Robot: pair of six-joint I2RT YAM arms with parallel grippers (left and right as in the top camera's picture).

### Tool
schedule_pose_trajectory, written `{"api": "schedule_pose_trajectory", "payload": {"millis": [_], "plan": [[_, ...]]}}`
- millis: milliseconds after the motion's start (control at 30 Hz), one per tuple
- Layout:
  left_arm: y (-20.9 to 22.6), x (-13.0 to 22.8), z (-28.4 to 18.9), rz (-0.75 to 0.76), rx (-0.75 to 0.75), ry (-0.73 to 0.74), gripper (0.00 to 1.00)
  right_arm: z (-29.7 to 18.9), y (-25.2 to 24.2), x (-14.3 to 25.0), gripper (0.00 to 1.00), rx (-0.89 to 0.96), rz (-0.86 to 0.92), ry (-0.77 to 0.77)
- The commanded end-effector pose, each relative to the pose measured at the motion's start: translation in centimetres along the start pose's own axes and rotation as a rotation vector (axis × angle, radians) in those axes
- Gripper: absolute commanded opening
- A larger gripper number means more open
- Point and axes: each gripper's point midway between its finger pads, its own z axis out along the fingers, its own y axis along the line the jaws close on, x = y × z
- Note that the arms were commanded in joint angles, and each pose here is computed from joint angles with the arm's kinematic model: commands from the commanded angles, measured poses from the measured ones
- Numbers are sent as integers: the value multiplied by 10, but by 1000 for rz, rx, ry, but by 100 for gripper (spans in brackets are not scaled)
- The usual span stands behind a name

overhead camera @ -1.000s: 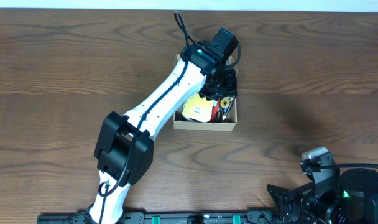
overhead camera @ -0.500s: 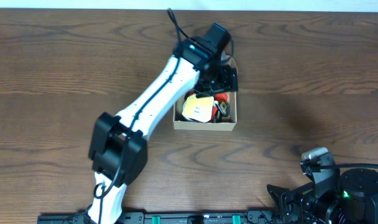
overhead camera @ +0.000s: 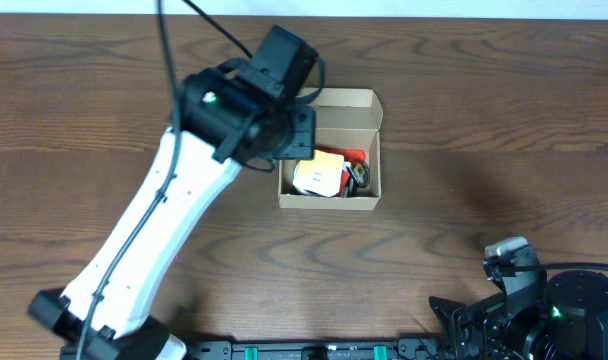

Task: Pack container
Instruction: 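Raise the left gripper above the box and bring the right arm in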

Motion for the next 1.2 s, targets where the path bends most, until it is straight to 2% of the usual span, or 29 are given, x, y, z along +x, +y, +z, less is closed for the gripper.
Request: {"api": "schedule_pose_trajectory", "payload": {"millis": [0, 133, 200, 367, 500, 733, 933, 1067, 1167], "plan": [[15, -4, -9, 76, -59, -36, 44, -1, 0, 0, 99, 2, 2, -4], [22, -7, -11, 101, -68, -43, 17, -1, 0, 0, 99, 2, 2, -4], [30, -11, -9, 82, -80, -44, 6, -1, 0, 0, 99, 2, 2, -4], [61, -23, -3, 15, -121, -39, 6, -1, -2, 0, 99, 10, -7, -5], [85, -28, 6, 37, -156, -14, 6, -3, -27, -4, 99, 160, -107, -17], [120, -35, 31, 18, -197, 41, 5, -3, -27, -6, 99, 162, -106, -26], [128, -36, 59, 45, -145, 101, 6, -1, 11, -12, 99, -64, 55, -49], [136, -43, 71, 35, -143, 93, 6, 3, 20, -28, 99, -118, 68, -103], [143, -48, 80, 21, -138, 90, 6, 24, 24, -33, 99, -150, 65, -99]]}}
